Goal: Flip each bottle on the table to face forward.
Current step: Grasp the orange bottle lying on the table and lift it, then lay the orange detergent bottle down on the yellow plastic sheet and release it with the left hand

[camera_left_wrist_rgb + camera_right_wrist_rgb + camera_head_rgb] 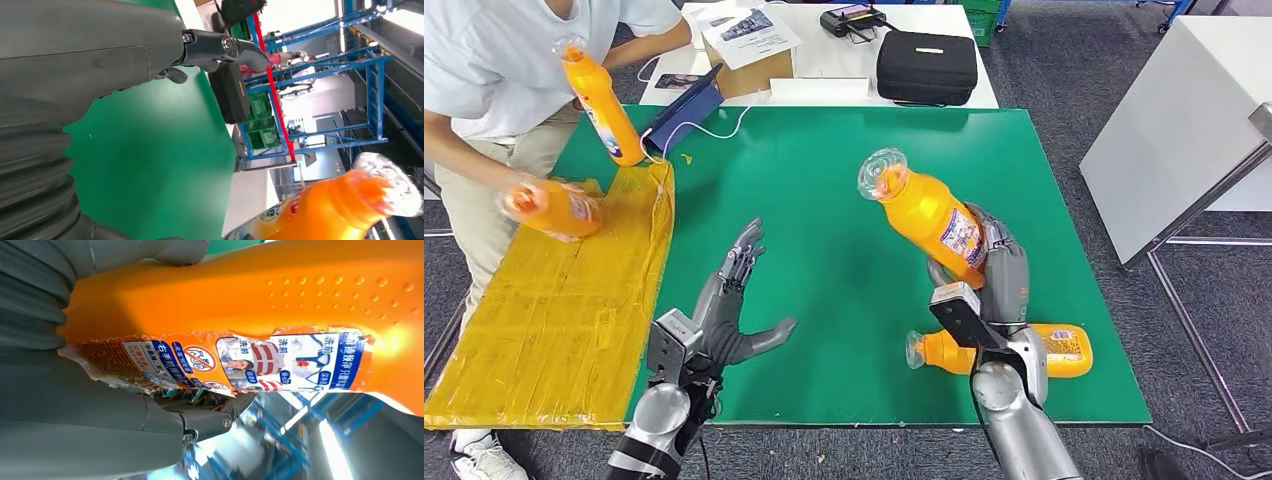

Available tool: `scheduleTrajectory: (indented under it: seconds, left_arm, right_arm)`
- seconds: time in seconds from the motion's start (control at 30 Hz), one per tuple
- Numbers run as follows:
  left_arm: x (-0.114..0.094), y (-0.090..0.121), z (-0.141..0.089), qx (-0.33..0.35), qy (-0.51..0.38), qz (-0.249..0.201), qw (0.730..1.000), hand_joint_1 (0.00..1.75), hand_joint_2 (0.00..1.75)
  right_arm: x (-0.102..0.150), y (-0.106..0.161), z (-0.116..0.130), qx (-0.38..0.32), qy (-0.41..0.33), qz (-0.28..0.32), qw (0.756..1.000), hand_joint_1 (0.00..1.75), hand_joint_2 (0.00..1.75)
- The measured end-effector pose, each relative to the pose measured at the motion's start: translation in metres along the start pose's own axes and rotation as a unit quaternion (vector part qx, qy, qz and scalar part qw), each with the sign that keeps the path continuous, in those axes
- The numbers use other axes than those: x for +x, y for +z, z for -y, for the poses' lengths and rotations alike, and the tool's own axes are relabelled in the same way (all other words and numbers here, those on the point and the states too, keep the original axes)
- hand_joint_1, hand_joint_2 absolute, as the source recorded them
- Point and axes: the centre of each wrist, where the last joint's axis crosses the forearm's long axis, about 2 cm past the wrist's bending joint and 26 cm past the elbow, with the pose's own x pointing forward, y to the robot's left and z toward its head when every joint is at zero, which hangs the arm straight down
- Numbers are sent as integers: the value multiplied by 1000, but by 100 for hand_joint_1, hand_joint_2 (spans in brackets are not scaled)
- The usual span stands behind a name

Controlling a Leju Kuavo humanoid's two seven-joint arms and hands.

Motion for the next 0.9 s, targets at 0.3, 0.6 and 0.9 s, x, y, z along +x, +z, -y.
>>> scheduleTrajectory:
  seconds: [0.3, 0.6, 0.9]
  left_arm:
    - [-1, -6, 3, -13, 2, -2, 1000, 0, 175]
    - [-1, -17, 4, -30, 14, -7, 999, 0, 175]
    - [-1, -23, 7, -38, 18, -10, 999, 0, 175]
  right_arm:
    - [15, 2, -14, 29, -39, 10, 999, 175, 175]
    - [39, 11, -57, 127, -87, 28, 988, 175, 175]
    - [71, 25, -97, 201, -131, 62, 969, 175, 175]
